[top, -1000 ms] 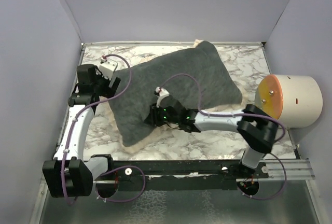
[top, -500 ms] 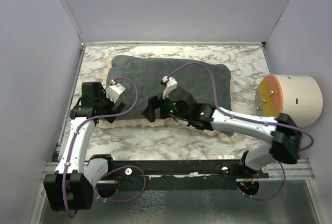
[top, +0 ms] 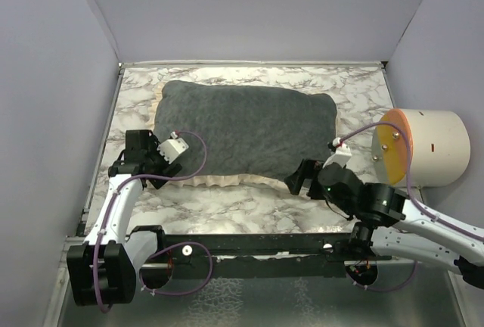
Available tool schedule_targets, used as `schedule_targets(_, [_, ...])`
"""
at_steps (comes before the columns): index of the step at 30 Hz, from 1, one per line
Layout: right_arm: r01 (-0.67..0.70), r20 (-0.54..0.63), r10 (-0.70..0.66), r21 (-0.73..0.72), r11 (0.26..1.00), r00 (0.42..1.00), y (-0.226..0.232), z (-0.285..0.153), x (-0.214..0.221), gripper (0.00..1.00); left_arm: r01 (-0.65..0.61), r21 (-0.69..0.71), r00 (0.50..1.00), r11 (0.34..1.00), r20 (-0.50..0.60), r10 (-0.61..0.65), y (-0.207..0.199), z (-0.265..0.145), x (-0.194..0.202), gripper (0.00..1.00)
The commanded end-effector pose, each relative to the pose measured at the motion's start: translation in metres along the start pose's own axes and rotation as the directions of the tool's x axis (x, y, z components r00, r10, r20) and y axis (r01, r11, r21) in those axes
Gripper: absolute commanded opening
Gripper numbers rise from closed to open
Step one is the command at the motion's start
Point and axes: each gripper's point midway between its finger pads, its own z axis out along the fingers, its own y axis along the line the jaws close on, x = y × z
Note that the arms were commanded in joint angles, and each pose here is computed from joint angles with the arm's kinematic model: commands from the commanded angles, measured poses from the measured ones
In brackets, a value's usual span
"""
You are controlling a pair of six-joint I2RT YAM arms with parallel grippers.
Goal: Remove the pillowcase from the pillow
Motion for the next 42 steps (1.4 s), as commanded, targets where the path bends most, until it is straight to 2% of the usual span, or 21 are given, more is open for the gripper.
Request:
schedule_targets(1, [-0.038, -0.1, 0.075, 0.329, 0.944, 0.992, -0.081, 0.005, 0.056, 0.99, 0.017, -0.122, 1.0, 0.992, -0.001, -0.017, 0.024, 0.011, 0.003, 0.8])
schedule_targets(4, [-0.055, -0.098, 0.112, 0.456, 0.888, 0.989, -0.108, 0.007, 0.073, 0.99, 0.05, -0.159, 0.999, 0.986, 0.018, -0.048, 0.034, 0.011, 0.002, 0.51])
schedule_targets(7, [-0.086, -0.088, 0.153, 0.515, 0.853, 0.984, -0.125, 0.004, 0.084, 0.99, 0.102, -0.205, 0.995, 0.973, 0.045, -0.095, 0.048, 0.01, 0.0, 0.27])
schedule_targets(9, [-0.098, -0.085, 0.164, 0.51, 0.854, 0.983, -0.129, 0.004, 0.089, 0.99, 0.135, -0.226, 0.99, 0.965, 0.057, -0.126, 0.057, 0.01, 0.002, 0.15])
schedule_targets(13, [-0.138, -0.048, 0.189, 0.516, 0.846, 0.981, -0.134, 0.002, 0.087, 0.99, 0.198, -0.277, 0.98, 0.94, 0.056, -0.19, 0.082, 0.008, 0.011, 0.01])
schedule_targets(16, [-0.098, -0.05, 0.136, 0.455, 0.885, 0.99, -0.12, 0.018, 0.083, 0.99, 0.228, -0.268, 0.974, 0.936, 0.051, -0.222, 0.09, 0.005, 0.017, 0.0])
schedule_targets(19, [0.005, -0.112, 0.04, 0.374, 0.927, 0.993, -0.103, 0.043, 0.095, 1.0, 0.225, -0.246, 0.974, 0.943, 0.053, -0.219, 0.086, 0.002, 0.016, 0.0])
schedule_targets(21, [0.049, -0.16, 0.009, 0.354, 0.934, 0.987, -0.097, 0.056, 0.107, 0.95, 0.217, -0.241, 0.976, 0.946, 0.063, -0.208, 0.083, -0.001, 0.015, 0.0])
schedule_targets(23, [0.079, -0.2, -0.011, 0.338, 0.938, 0.98, -0.091, 0.064, 0.115, 0.82, 0.212, -0.239, 0.977, 0.947, 0.072, -0.201, 0.082, -0.005, 0.013, 0.0])
schedule_targets(26, [0.079, -0.209, -0.017, 0.294, 0.953, 0.978, -0.075, 0.067, 0.11, 0.55, 0.21, -0.232, 0.977, 0.95, 0.093, -0.194, 0.082, -0.017, 0.004, 0.0])
schedule_targets(31, [0.033, -0.082, -0.021, 0.147, 0.989, 0.996, -0.021, 0.046, 0.045, 0.11, 0.254, -0.218, 0.956, 0.943, 0.206, -0.21, 0.092, -0.053, -0.032, 0.0])
schedule_targets(32, [0.031, -0.052, -0.025, 0.123, 0.992, 0.998, -0.012, 0.038, 0.029, 0.06, 0.272, -0.221, 0.946, 0.937, 0.238, -0.219, 0.096, -0.062, -0.041, 0.0])
schedule_targets(34, [0.03, -0.002, -0.03, 0.1, 0.995, 1.0, 0.002, 0.022, 0.0, 0.01, 0.325, -0.22, 0.919, 0.92, 0.301, -0.253, 0.103, -0.08, -0.058, 0.0])
schedule_targets(38, [0.025, 0.058, -0.03, 0.082, 0.996, 0.998, 0.014, -0.009, -0.041, 0.01, 0.413, -0.223, 0.86, 0.883, 0.415, -0.297, 0.118, -0.116, -0.088, 0.0])
schedule_targets(42, [0.013, 0.113, -0.018, 0.043, 0.999, 0.993, 0.021, -0.042, -0.075, 0.01, 0.436, -0.261, 0.826, 0.861, 0.495, -0.269, 0.13, -0.163, -0.112, 0.0])
